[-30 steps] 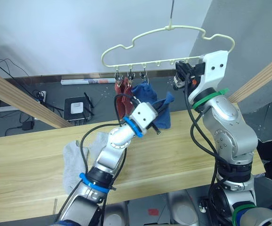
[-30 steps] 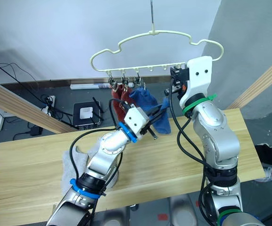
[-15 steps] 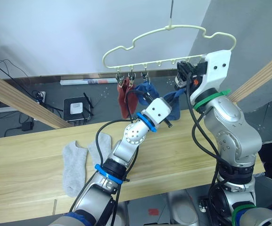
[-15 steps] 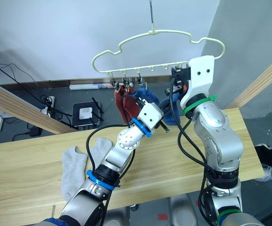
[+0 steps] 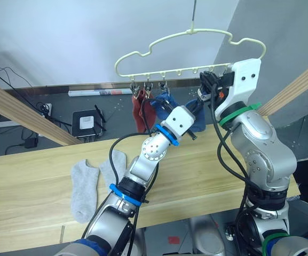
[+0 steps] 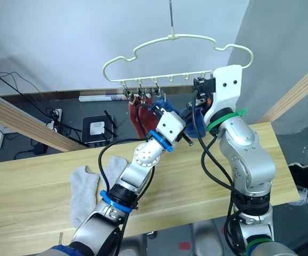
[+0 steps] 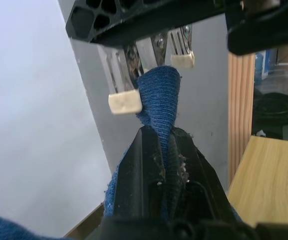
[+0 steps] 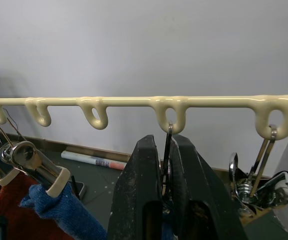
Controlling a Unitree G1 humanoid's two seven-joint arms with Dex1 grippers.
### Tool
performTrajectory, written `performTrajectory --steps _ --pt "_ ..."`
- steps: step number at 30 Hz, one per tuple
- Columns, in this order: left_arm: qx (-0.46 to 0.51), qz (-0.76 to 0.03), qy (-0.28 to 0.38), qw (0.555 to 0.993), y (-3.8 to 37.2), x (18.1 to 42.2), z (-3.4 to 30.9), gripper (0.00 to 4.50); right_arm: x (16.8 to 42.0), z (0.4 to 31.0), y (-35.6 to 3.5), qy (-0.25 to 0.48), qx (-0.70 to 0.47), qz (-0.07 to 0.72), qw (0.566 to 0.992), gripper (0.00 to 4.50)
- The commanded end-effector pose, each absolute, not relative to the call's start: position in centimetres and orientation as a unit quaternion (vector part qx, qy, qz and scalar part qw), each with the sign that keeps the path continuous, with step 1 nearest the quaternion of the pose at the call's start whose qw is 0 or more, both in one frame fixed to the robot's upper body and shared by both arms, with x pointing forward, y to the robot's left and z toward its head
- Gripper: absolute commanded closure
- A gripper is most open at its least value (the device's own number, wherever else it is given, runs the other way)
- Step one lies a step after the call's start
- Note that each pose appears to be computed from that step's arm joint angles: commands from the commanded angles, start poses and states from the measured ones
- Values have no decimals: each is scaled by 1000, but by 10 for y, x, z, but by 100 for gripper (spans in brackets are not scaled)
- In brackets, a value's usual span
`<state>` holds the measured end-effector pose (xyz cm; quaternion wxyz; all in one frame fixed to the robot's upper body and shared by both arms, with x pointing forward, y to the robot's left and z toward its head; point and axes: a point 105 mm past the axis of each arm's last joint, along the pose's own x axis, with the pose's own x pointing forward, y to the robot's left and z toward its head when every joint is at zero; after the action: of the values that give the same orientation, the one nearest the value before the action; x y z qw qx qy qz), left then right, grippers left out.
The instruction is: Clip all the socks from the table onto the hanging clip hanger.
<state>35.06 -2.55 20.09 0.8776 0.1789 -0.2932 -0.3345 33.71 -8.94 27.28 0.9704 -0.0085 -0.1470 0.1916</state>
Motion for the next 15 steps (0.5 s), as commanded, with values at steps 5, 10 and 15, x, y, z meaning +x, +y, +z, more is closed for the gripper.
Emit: performTrajectory --steps 5,10,15 --pt "170 -333 -310 874 -32 347 211 450 328 282 -91 -171 7 191 967 384" --pt "164 -343 -309 872 -32 345 210 450 324 279 -90 -157 5 205 966 277" --pt "133 -377 -268 877 -28 342 201 393 313 276 -96 -150 1 221 964 270"
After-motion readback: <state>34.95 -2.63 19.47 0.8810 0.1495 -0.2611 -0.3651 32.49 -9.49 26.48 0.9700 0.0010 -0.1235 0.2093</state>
